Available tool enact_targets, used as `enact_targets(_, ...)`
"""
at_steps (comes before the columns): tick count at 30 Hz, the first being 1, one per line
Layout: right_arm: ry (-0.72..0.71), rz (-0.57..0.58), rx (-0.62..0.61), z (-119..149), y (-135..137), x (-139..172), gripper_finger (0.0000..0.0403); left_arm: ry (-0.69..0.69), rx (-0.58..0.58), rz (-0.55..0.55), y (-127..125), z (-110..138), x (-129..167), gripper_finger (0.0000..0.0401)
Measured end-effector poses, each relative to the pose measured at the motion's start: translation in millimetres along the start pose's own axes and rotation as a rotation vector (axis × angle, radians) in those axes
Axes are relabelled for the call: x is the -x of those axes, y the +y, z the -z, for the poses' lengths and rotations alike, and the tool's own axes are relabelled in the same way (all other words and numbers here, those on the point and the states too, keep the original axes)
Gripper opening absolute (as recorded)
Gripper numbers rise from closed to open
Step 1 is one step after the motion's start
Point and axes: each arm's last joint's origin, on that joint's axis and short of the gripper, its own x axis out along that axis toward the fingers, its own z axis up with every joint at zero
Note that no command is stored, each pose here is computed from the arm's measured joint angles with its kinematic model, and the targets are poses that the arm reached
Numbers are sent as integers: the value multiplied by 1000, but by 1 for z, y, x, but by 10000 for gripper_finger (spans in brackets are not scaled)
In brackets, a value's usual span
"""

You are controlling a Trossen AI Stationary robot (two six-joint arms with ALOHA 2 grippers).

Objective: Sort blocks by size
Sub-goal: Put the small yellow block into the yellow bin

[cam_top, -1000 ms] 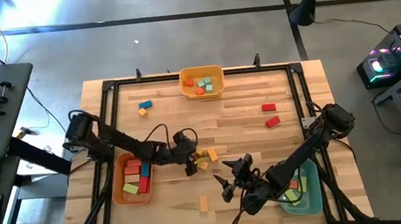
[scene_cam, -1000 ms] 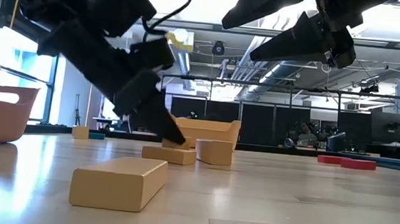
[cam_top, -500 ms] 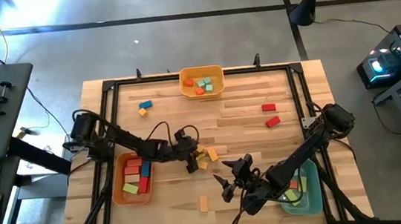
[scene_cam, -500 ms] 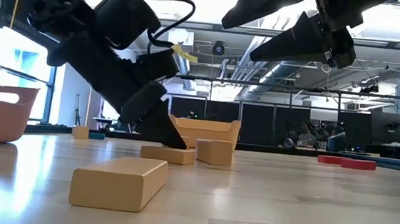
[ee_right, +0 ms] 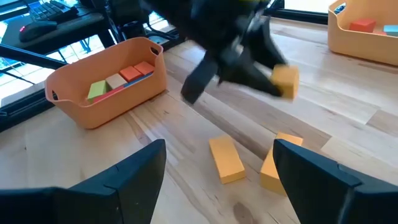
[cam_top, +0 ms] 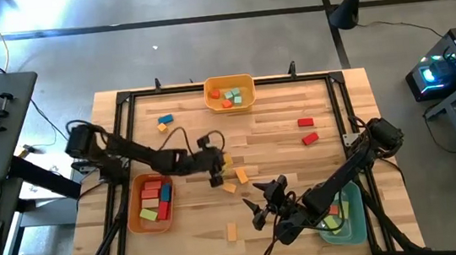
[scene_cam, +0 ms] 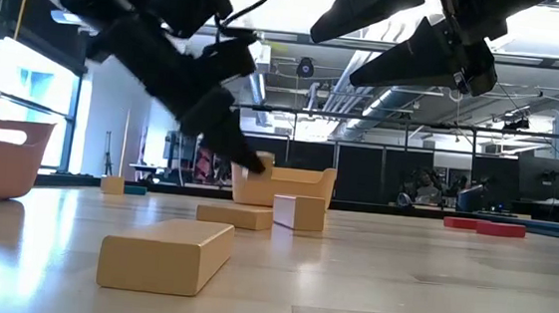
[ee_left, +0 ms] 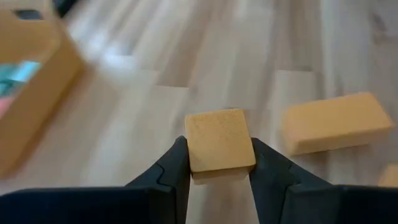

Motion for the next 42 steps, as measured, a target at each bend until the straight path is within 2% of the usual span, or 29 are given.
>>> enact_targets(5, 2, 6, 8, 0, -1, -1, 293, -39, -47, -43, 26, -25, 13, 103)
enact_targets(11, 4, 11, 12, 0, -2, -2, 293, -50, -89, -56, 67, -64, 12, 103)
enact_targets(14, 6, 15, 17, 0, -2, -2, 293, -48, -103, -77, 97, -89, 12, 102)
enact_targets(19, 5, 20, 18, -1, -3, -4, 293, -58, -19, -58, 150, -121, 12, 102)
enact_targets(24, 9, 28, 21, -1, -5, -6, 293, 11, 33, -55, 184, -115, -19, 102)
enact_targets(30, 12, 30, 22, -1, -5, -6, 293, 87, 70, -76, 206, -98, -64, 106)
enact_targets(36, 15, 39, 35, -1, -6, -7, 293, 131, 102, -75, 214, -88, -90, 111)
enact_targets(42, 18, 46, 30, -2, -8, -10, 293, 145, 104, -76, 216, -81, -98, 112)
